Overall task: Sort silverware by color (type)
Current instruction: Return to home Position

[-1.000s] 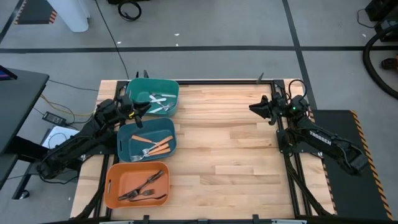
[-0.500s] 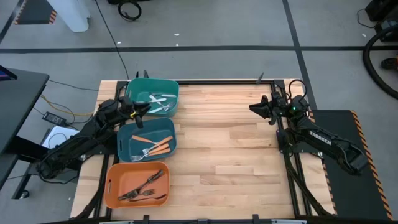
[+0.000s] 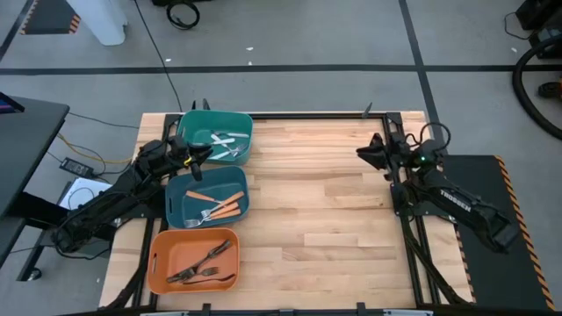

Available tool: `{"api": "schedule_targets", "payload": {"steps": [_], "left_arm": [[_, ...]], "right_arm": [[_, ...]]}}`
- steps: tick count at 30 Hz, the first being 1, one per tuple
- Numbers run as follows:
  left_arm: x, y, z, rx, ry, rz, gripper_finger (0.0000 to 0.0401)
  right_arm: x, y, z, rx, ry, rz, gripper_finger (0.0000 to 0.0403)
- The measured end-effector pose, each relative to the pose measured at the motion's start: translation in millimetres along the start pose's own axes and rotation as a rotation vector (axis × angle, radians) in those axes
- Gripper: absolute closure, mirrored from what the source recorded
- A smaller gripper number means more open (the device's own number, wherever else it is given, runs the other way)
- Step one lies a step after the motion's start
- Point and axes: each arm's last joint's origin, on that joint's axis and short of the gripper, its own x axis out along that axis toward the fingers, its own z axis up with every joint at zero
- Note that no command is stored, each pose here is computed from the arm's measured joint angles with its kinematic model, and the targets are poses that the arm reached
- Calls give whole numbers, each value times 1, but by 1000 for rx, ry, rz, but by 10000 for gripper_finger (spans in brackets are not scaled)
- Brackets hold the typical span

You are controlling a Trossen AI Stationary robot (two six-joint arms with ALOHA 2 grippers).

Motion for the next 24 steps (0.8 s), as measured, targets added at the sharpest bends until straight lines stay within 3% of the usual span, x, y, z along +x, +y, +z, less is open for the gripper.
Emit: {"api": "schedule_targets", "payload": {"steps": [10,24], "left_arm": [[0,-2,0,4,2,-12,308],[-1,-24,-9,49,-1,-230,308]], "right_arm": [[-4,16,5,-87,-53,83,309],[-12,47,8,-208,-128,301,309]]}}
